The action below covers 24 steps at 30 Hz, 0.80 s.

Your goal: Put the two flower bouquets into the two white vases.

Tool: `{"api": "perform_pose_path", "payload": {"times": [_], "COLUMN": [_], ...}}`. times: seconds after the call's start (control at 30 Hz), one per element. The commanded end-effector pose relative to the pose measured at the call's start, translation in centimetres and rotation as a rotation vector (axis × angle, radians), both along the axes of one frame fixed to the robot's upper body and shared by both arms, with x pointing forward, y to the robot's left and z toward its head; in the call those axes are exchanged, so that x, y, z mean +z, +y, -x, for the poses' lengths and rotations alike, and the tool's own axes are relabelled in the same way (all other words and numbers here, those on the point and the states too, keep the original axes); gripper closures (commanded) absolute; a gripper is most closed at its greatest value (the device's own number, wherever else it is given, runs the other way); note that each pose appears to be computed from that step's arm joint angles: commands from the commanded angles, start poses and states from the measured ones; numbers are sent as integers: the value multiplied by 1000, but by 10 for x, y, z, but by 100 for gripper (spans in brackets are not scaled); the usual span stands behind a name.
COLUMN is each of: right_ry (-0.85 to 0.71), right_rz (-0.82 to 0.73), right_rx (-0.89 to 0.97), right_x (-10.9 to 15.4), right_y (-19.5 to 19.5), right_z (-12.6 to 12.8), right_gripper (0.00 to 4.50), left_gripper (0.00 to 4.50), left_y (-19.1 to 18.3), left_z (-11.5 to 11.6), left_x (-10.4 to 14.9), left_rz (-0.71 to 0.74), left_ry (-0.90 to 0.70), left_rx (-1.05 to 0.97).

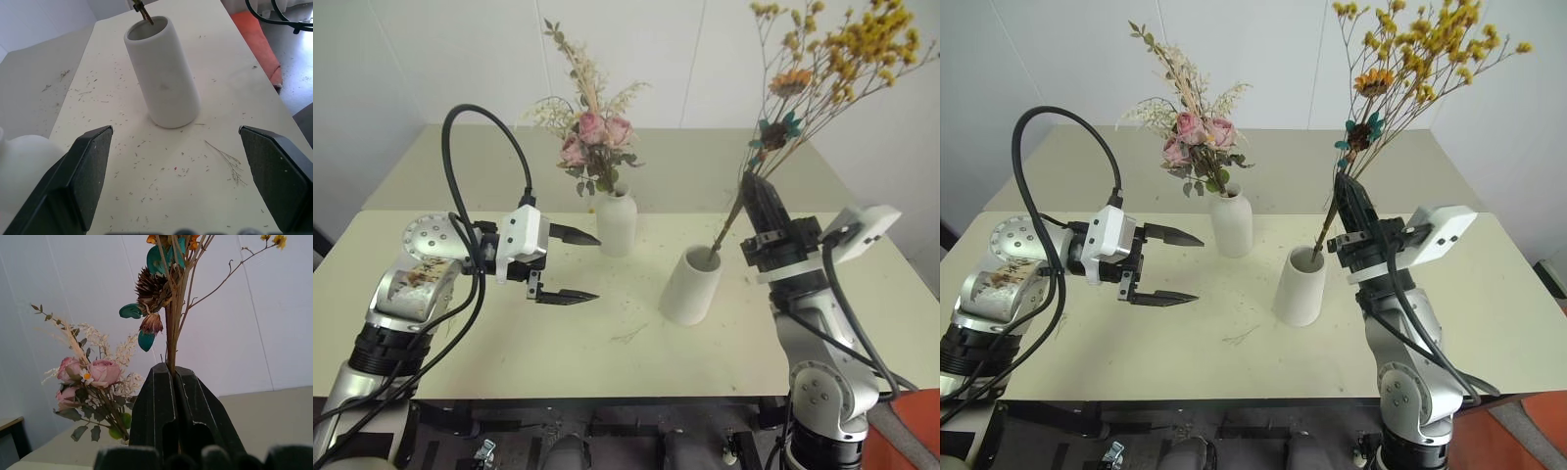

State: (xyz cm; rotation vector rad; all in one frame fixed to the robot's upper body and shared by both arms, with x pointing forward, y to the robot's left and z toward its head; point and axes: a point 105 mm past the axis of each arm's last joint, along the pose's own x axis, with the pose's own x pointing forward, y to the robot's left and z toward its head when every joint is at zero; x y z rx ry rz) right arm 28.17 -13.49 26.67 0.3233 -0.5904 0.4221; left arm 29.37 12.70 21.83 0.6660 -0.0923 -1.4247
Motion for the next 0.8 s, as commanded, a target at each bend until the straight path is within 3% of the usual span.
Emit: {"api": "perform_pose_path", "payload": {"times": [0.03, 0.23, 0.37, 0.7, 0.8], "right_ry": [-55, -82, -77, -31, -14], "right_rz": [-1, 34, 43, 35, 46], "right_rx": [-1, -18, 9, 75, 64], "right_x": [6, 1, -9, -32, -38], "right_y": [6, 11, 15, 19, 14], "right_z": [6, 8, 16, 34, 41], "right_gripper": [445, 445, 349, 3, 3], "left_gripper": [0, 0, 0, 0, 0], "left_y": [3, 1, 1, -3, -2], "left_z": [2, 4, 2, 1, -1], "left_x": [7, 8, 7, 6, 6], "left_rz": [-10, -7, -13, -15, -21], "left_ry": [-32, -36, -51, -60, -62], "left_rx": [-8, -21, -16, -42, -41]}}
